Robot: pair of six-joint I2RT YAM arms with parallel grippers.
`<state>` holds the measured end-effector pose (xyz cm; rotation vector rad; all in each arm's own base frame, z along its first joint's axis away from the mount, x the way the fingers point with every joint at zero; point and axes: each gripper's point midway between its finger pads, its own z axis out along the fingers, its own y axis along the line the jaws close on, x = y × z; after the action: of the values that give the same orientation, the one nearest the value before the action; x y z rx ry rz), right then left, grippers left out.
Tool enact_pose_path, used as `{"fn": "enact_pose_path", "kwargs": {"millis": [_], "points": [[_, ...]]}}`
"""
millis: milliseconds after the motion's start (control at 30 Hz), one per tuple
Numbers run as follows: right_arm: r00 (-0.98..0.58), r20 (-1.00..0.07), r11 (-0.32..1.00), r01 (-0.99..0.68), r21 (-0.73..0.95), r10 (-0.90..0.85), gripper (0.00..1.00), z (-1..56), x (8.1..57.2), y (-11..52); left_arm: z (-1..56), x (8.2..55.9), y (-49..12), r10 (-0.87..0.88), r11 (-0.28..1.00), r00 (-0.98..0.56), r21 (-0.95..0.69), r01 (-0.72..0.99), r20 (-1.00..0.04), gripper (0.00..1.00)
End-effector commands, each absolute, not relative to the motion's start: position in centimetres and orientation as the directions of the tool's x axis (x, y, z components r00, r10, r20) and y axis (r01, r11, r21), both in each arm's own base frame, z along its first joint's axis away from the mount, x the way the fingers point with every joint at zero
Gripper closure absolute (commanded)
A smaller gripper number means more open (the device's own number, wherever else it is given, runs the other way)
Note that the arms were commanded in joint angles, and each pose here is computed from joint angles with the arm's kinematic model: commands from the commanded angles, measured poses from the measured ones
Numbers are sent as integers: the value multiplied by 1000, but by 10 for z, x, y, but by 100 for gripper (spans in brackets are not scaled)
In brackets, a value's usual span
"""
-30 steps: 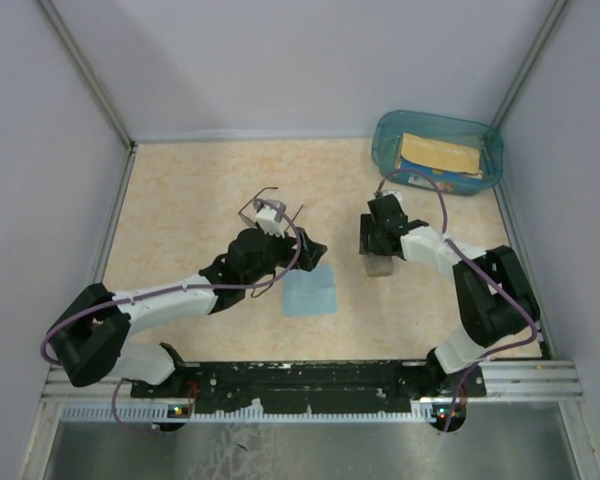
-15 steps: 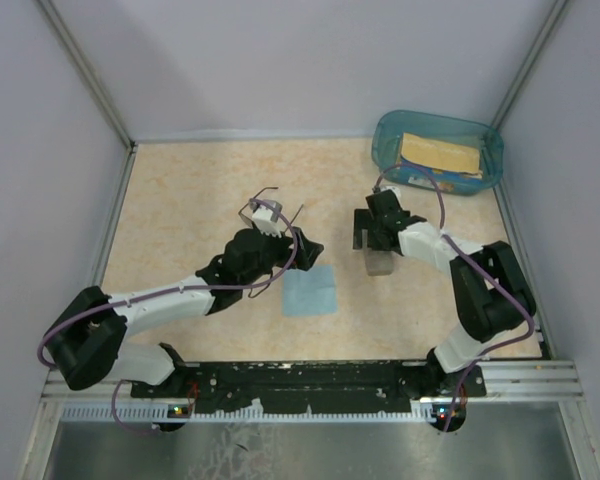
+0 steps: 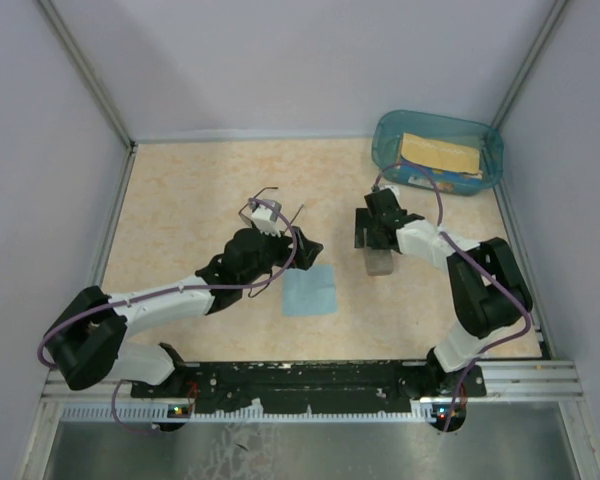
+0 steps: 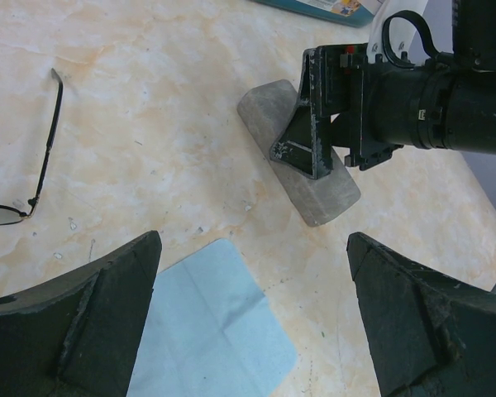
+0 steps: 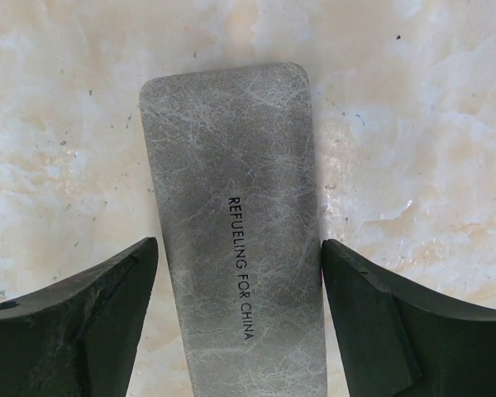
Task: Organize the sunglasses
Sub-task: Pick up the sunglasses case from the center of the board.
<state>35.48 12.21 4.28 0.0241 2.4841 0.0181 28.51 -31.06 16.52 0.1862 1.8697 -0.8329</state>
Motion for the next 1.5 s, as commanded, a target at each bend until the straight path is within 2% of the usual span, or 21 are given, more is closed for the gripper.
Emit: {"fn": "enact_pose_path", "kwargs": {"millis": [0,133,200,300,500,600,700,1067,1467], "points": [[-757,-653,1000,17,14,22,20,56,373,127,169,287,-306,-245,752,-434,-452,480,-867,0],[-758,-652,1000,16,11,19,20,57,373,127,169,287,-306,-245,751,-436,-454,480,-866,0],[-757,-654,1000,18,11,21,24,57,373,126,169,287,-306,-246,750,-435,-455,480,-866,0],[-756,-655,1000,19,12,22,40,56,373,126,169,287,-305,-246,751,-435,-454,479,-866,0],[-743,-669,999,28,15,31,86,62,373,125,169,287,-305,-247,751,-435,-454,479,-866,0],[-729,-683,999,22,35,40,96,71,374,127,168,287,-307,-246,748,-437,-456,481,-865,0],[-703,-709,996,-3,86,59,100,86,374,135,165,287,-309,-241,745,-448,-460,483,-861,0],[-561,-805,938,-135,318,192,100,160,365,165,156,286,-336,-237,682,-514,-518,517,-825,1],[-503,-808,850,-238,470,306,100,188,339,181,173,301,-363,-287,635,-504,-555,537,-815,1]]}}
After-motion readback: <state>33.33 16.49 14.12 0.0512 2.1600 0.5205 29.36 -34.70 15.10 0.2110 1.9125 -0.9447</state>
